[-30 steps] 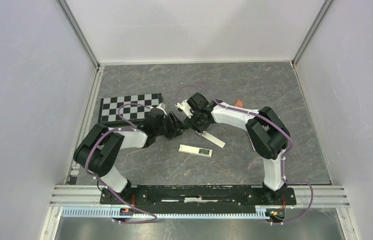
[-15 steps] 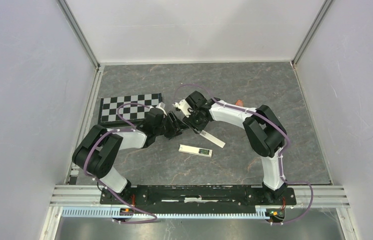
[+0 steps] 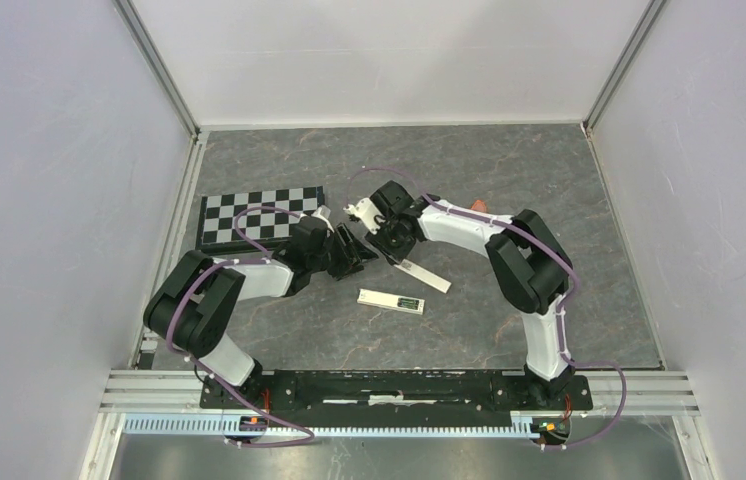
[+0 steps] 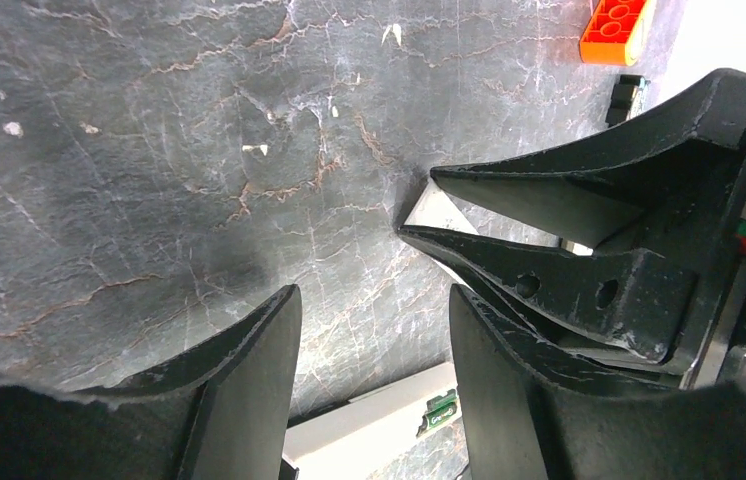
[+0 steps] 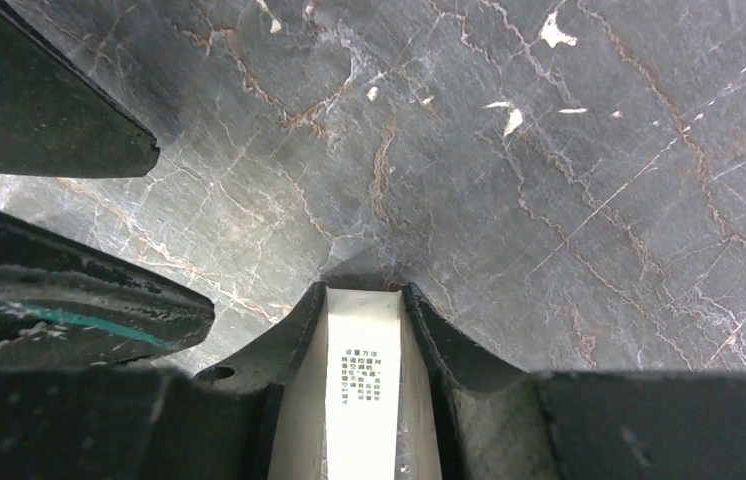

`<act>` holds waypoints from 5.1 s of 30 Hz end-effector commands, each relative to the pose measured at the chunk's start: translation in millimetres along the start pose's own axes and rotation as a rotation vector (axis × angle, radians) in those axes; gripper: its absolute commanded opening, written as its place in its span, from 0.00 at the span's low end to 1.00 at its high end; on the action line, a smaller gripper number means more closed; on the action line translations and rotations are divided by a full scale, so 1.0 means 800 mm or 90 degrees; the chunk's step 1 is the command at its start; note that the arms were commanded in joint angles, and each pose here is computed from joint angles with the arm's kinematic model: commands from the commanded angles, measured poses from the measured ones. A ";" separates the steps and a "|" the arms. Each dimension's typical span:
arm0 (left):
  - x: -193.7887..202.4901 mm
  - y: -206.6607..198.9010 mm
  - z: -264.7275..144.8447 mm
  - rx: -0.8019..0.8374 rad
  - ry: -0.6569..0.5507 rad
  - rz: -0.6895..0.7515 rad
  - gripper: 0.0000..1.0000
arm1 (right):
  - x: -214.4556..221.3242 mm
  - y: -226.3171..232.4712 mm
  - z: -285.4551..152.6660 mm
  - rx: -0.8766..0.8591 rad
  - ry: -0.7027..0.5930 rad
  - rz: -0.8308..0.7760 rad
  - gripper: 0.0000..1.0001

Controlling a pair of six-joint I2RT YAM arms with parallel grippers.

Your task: Load the batteries into the remote control

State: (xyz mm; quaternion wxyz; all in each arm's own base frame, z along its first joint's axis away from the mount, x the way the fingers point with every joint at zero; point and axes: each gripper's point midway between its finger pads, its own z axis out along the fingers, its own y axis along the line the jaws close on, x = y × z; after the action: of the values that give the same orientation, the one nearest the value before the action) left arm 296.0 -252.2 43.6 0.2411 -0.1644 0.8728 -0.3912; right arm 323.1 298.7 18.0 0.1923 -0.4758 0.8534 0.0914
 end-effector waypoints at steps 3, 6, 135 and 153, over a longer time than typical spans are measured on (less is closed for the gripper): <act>0.000 -0.019 -0.005 0.040 0.002 0.016 0.63 | -0.019 -0.005 -0.031 0.014 -0.048 -0.009 0.31; 0.000 -0.020 -0.006 0.043 0.002 0.016 0.63 | -0.026 -0.005 -0.042 0.019 -0.069 -0.005 0.31; 0.081 -0.036 -0.059 -0.046 0.132 0.102 0.60 | 0.126 0.096 -0.099 -0.080 -0.308 0.651 0.48; 0.051 -0.062 -0.048 -0.033 0.086 0.154 0.67 | 0.162 0.037 -0.109 0.121 -0.274 0.620 0.62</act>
State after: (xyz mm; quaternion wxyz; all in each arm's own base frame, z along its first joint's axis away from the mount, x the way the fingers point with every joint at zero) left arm 224.1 -272.9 80.5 0.1854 -0.0651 0.9133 -0.3568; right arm 202.6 204.8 42.6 0.3157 0.0238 0.9160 0.2465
